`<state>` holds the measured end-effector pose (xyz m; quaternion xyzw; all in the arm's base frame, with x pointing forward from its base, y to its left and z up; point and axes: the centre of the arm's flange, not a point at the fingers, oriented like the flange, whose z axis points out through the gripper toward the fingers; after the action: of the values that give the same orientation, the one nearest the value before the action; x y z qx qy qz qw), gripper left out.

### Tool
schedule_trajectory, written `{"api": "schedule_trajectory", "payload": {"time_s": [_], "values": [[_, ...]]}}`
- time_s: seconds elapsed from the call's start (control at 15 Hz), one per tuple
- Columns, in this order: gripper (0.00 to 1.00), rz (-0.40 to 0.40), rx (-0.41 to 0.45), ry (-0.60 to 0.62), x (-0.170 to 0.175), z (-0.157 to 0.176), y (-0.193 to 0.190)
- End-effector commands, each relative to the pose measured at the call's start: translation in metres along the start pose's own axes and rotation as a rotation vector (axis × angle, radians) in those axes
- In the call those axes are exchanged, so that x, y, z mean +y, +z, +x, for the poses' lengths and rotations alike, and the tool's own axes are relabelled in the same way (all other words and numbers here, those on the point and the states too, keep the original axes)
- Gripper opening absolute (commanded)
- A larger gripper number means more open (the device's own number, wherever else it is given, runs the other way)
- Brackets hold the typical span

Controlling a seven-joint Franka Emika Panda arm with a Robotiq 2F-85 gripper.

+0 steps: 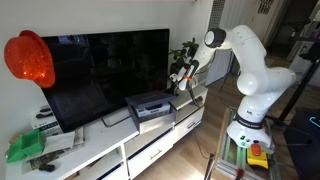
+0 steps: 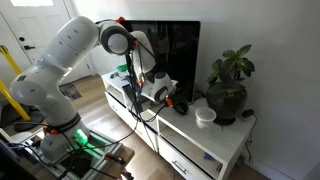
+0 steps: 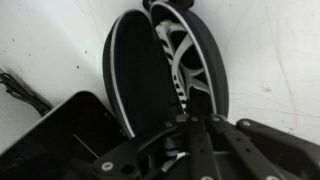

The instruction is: Put the white sunglasses in their case

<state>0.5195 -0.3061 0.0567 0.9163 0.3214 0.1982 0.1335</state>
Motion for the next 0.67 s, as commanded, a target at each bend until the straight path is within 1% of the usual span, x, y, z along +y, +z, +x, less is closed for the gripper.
{"api": "schedule_trajectory", "payload": {"time_s": [0.0, 0.27, 0.6], "values": [[0.0, -0.016, 0.027, -0.001, 0.0, 0.002, -0.009], [0.0, -0.006, 0.017, -0.01, -0.006, 0.005, -0.013], [0.0, 0.04, -0.015, 0.005, -0.019, 0.002, -0.013]]}}
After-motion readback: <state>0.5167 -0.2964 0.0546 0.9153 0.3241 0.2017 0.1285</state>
